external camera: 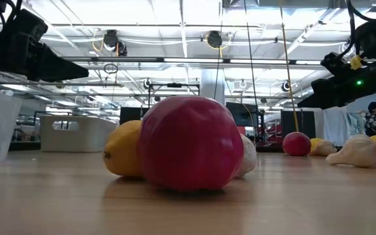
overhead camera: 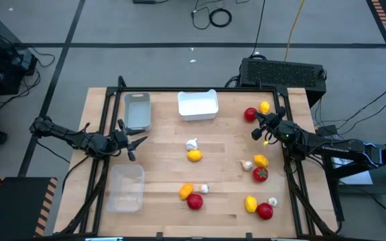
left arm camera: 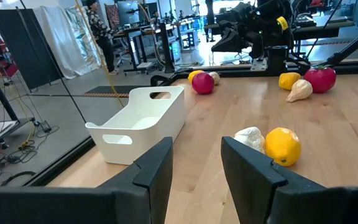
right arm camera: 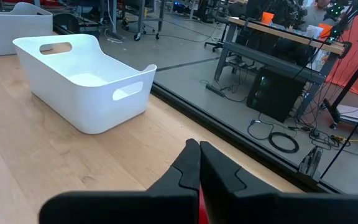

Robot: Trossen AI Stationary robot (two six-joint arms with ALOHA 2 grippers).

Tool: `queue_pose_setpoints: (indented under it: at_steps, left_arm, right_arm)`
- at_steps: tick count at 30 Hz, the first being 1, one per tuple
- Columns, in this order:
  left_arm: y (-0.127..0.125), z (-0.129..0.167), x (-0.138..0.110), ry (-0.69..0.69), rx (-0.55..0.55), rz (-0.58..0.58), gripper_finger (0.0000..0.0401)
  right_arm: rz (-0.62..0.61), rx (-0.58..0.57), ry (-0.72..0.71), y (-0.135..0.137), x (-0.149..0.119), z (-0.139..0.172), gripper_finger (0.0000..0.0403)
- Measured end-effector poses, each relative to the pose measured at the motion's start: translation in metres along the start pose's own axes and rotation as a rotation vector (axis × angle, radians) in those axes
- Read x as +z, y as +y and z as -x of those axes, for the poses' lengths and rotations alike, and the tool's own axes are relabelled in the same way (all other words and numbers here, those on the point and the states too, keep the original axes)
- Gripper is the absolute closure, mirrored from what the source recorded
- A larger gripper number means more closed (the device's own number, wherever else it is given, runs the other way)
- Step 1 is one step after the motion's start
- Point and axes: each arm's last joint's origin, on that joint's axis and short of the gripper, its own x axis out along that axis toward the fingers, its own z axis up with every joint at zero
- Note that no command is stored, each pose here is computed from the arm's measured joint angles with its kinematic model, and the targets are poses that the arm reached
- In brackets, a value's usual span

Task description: Sort produce into baskets

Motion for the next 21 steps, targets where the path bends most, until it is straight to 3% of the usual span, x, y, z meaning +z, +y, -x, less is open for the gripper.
queue_pose_setpoints:
  at_steps: [6, 10, 16, 21]
  left_arm:
    - [0.0, 0.0, 0.0, 0.0, 0.0, 0.0, 0.0257]
    - [0.0, 0.0, 0.002, -0.017, -0.005, -0.011, 0.0257]
    - [0.008, 0.004, 0.033, -0.3, 0.007, 0.196, 0.0257]
    - [0.02, 0.011, 0.053, -0.511, 0.052, 0.319, 0.0257]
  right_arm:
    - [-0.058, 0.003, -0.008, 0.0, 0.001, 0.0, 0.0403]
    - [-0.17, 0.005, -0.044, 0.0, 0.005, 0.0, 0.0403]
    - [-0.336, 0.027, -0.125, -0.001, 0.014, 0.001, 0.0403]
    - [-0.379, 0.265, -0.301, 0.003, 0.034, 0.006, 0.0403]
